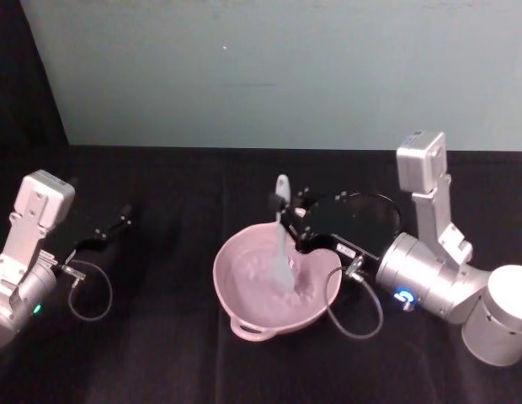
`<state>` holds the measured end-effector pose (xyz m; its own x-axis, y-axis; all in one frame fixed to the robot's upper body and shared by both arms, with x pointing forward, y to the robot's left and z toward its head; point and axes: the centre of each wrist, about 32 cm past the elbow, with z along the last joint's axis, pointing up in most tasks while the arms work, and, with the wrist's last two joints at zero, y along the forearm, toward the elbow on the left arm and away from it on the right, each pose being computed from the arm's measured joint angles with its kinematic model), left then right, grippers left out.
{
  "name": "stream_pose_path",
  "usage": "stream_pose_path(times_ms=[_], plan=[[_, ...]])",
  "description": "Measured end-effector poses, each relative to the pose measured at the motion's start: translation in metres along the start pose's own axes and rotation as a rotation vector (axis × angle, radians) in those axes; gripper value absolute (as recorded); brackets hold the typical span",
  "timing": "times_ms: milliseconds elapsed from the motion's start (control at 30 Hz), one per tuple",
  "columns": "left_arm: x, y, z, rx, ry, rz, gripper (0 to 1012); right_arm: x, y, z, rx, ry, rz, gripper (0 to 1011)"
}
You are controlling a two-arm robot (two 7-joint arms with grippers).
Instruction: Use the one hand to pick up the spoon and stir the clear water in the bowl.
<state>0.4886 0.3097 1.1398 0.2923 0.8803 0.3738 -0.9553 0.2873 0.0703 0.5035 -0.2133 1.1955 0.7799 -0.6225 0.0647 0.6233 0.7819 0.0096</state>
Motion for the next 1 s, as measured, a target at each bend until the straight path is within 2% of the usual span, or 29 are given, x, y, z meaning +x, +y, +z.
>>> stream_pose_path(times_ms=[267,467,633,800,1000], plan=[[0.0000,0.0000,0.0000,0.000,0.000,0.000,1005,-0.015,0.007,0.000,0.014,0.017,0.048,114],[0.0000,0.0000,0.0000,0.000,0.000,0.000,1005,-0.017,0.016,0.000,0.026,0.031,0.068,114],[0.0000,0.0000,0.0000,0.000,0.000,0.000,1005,-0.013,0.024,-0.004,0.037,0.063,0.062,114],[0.0000,0.0000,0.0000,0.000,0.000,0.000,1005,-0.001,0.031,-0.013,0.050,0.112,0.026,114],[0.0000,0.0000,0.0000,0.000,0.000,0.000,1005,0.009,0.028,-0.014,0.054,0.120,-0.014,114]])
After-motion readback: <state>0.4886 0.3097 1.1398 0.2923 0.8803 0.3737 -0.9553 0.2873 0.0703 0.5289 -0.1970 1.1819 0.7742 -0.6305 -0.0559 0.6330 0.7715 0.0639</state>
